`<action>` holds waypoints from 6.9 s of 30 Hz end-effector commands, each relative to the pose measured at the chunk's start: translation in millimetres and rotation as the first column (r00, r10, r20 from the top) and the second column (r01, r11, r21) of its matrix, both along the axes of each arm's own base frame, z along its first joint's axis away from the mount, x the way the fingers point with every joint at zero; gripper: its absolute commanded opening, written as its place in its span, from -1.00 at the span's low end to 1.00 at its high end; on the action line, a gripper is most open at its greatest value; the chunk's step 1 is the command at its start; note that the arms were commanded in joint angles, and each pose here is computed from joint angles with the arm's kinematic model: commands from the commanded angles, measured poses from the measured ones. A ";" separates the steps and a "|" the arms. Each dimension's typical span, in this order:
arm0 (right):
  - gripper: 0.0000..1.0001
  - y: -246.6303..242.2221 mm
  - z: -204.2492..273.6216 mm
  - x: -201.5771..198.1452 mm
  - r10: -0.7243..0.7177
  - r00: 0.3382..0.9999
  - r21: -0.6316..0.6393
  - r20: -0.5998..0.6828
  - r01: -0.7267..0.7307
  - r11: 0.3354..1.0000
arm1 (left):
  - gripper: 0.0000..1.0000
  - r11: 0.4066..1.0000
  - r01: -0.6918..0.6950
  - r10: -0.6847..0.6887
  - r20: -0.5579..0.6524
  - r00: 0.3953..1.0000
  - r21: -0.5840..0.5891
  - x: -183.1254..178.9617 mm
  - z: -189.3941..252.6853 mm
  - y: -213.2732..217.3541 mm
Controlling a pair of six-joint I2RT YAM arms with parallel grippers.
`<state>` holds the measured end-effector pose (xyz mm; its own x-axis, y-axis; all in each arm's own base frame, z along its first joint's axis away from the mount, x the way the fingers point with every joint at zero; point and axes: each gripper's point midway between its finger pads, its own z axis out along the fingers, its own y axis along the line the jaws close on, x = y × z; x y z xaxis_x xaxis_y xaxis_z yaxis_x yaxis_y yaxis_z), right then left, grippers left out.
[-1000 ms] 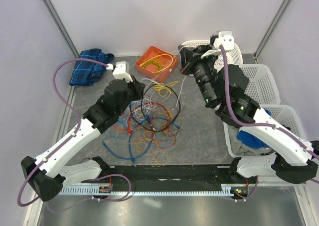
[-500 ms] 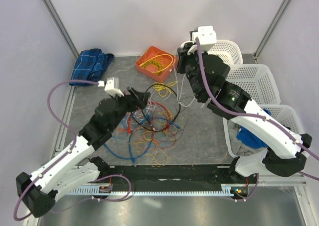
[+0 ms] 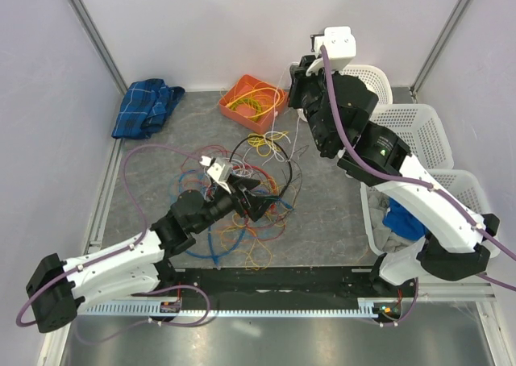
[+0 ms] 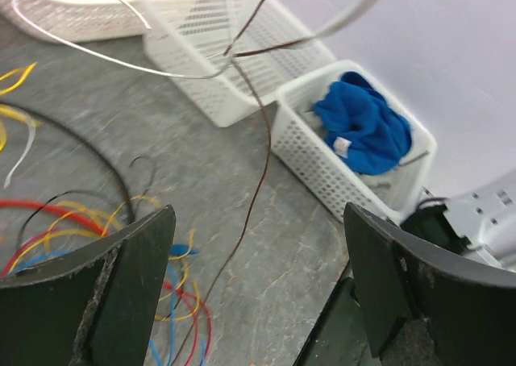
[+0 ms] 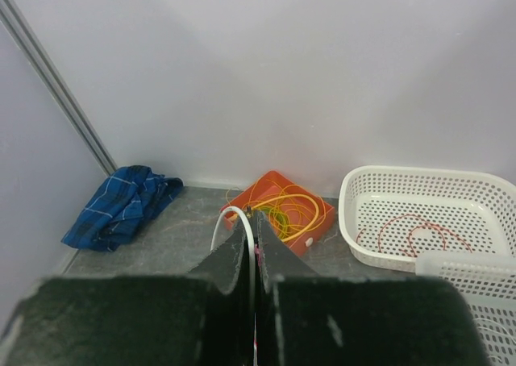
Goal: Untangle the cables
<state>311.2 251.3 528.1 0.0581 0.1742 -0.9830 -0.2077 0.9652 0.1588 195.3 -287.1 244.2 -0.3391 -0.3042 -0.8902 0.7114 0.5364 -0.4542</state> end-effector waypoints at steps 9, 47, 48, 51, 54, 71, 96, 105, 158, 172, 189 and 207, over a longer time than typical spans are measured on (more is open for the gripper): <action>-1.00 -5.7 7.5 -6.5 0.023 1.000 0.020 -0.006 -0.023 1.000 | 0.87 0.994 0.105 -0.110 0.190 0.976 0.038 -4.0 -13.3 -55.7; -1.00 -90.4 37.9 -23.7 -0.201 0.979 0.064 0.040 0.198 0.978 | -0.97 0.717 -0.559 0.574 -0.807 0.137 0.416 28.6 -226.5 164.2; -1.00 -90.8 38.1 -23.7 -0.202 0.978 0.067 0.041 0.199 0.978 | -0.97 0.722 -0.563 0.567 -0.810 0.150 0.401 31.6 -225.7 162.2; -1.00 -95.1 33.1 -19.2 -0.238 0.970 0.025 0.043 0.238 0.971 | -0.96 0.729 -0.569 0.562 -0.808 0.179 0.381 37.9 -216.7 160.0; -1.00 -102.5 24.2 -5.9 -0.281 0.959 -0.003 0.036 0.281 0.960 | -0.96 0.761 -0.567 0.523 -0.814 0.252 0.314 49.4 -193.5 150.1; -1.00 -190.8 -30.0 96.3 -0.599 0.798 0.036 -0.065 0.602 0.798 | 0.90 0.878 -0.432 0.391 -0.829 0.400 0.206 42.8 -157.0 121.0; -1.00 -323.2 -234.1 189.6 -0.744 0.570 -0.051 -0.349 0.781 0.623 | 0.79 0.944 -0.248 0.294 -0.891 0.346 0.215 25.3 -190.0 91.8; 0.47 -303.4 -294.2 190.5 -0.655 0.604 0.003 -0.455 0.736 0.677 | 0.88 0.957 -0.271 0.243 -0.799 0.550 0.105 32.5 -131.9 86.9; -1.00 85.2 -303.1 -61.1 0.453 0.814 0.097 -0.363 -0.451 0.887 | 0.77 0.856 -0.477 0.507 -0.508 0.697 0.199 36.3 -54.1 151.1; -1.00 73.0 -193.5 -77.9 0.536 0.815 0.119 -0.220 -0.523 0.844 | 0.77 0.843 -0.536 0.519 -0.346 0.782 0.054 44.1 -0.1 160.0; -1.00 147.5 -289.4 -60.7 0.584 0.689 -0.002 -0.429 -0.647 0.762 | 0.77 0.804 -0.585 0.577 -0.377 0.725 0.105 58.5 -21.1 165.2; -1.00 140.0 -276.1 -65.2 0.585 0.699 0.003 -0.412 -0.641 0.768 | 0.74 0.856 -0.511 0.495 -0.412 0.765 0.079 54.4 -25.0 147.6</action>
<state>248.6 402.7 197.9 -0.4543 -0.1962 -0.8690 -0.7100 0.6688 0.2203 249.0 -130.4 211.3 -0.4518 -0.5611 -0.6936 0.0362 0.7653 -0.6426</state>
